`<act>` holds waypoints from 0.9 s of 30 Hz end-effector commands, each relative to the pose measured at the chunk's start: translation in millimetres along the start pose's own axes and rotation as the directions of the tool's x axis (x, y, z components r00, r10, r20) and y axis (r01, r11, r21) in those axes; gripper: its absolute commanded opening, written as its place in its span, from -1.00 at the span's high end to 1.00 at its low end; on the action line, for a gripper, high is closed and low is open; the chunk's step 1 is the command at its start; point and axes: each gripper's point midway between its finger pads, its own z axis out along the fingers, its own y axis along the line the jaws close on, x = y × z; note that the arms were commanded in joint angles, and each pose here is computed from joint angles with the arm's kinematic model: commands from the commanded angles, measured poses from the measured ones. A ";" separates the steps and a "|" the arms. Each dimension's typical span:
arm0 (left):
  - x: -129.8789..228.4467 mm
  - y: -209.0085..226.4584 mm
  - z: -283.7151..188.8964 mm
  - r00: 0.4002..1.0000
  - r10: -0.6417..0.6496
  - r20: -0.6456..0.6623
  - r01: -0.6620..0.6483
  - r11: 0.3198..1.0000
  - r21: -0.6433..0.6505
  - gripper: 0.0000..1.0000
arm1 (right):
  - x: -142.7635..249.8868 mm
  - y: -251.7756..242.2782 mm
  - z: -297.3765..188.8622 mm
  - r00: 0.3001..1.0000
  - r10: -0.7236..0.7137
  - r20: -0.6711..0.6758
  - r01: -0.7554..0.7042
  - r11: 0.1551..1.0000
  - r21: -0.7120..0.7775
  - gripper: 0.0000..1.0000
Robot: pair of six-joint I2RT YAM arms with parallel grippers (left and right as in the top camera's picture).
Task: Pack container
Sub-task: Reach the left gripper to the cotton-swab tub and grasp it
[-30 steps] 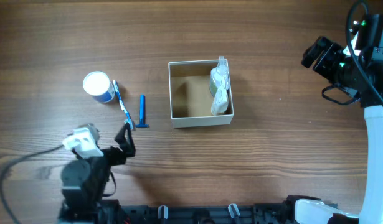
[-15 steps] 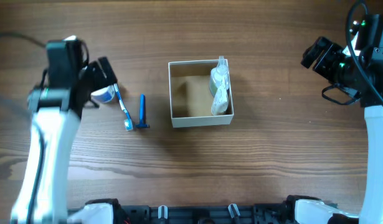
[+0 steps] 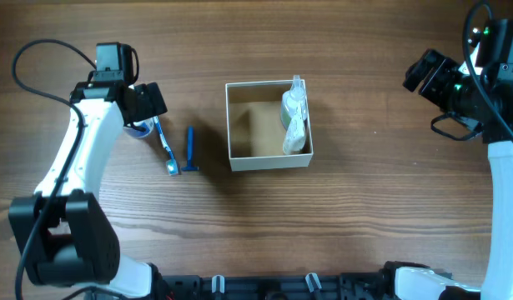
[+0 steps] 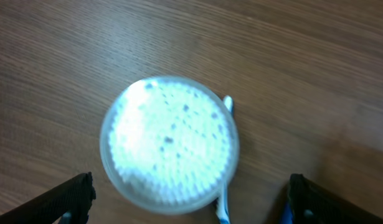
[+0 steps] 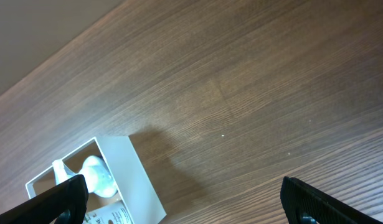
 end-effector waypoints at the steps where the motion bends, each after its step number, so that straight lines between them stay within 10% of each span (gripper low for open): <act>1: -13.0 11.6 6.1 1.000 -0.012 0.024 0.013 1.000 -0.026 -0.99 | -1.7 2.4 0.3 1.000 0.013 -0.002 -0.013 1.000 -0.012 -1.00; 27: -2.4 -1.2 39.9 0.998 -0.029 -0.062 0.034 0.997 0.075 -0.86 | -1.7 2.4 0.3 1.000 0.013 -0.002 -0.013 1.000 -0.012 -1.00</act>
